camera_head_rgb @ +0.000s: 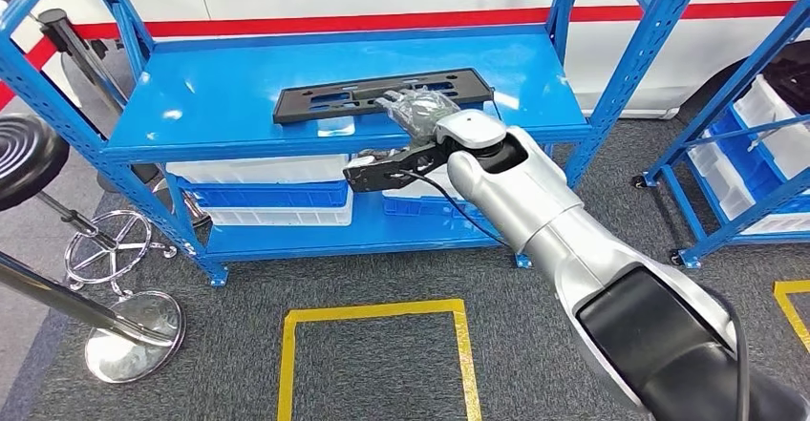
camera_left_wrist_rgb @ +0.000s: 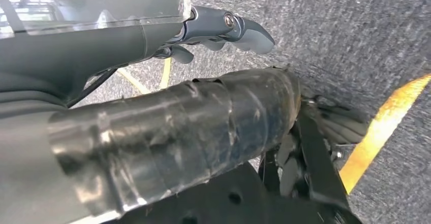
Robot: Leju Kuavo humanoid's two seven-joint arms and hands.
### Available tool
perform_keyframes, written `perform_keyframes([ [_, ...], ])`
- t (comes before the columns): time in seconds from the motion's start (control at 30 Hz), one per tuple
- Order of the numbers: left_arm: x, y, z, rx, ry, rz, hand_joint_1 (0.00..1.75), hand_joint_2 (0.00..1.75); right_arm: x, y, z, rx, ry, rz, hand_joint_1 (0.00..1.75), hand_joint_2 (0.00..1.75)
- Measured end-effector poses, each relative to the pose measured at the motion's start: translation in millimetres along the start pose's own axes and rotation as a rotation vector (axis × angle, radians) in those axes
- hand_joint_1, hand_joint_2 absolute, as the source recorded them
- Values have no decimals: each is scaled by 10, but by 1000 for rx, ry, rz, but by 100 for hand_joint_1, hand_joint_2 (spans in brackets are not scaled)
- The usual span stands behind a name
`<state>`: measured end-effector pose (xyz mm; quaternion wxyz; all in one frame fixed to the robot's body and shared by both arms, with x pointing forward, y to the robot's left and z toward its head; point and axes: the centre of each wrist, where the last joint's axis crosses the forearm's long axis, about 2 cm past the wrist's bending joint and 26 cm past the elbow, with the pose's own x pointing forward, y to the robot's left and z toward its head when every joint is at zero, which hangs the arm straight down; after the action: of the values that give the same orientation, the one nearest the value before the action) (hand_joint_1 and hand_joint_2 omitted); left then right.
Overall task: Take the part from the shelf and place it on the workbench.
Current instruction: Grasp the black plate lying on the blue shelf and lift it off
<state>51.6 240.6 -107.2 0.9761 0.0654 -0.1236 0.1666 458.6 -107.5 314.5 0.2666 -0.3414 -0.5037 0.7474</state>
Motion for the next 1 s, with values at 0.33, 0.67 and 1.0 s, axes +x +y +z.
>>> perform_keyframes([
  [0.33,4,0,-1,-4,2,-1,0,0,-91,80,25,16,18,0,0,0],
  [0.67,17,-5,-2,-11,3,-4,0,0,-132,153,38,29,23,1,0,0],
  [1.0,14,-2,-3,-14,9,-2,0,0,-104,166,25,37,16,3,0,0],
])
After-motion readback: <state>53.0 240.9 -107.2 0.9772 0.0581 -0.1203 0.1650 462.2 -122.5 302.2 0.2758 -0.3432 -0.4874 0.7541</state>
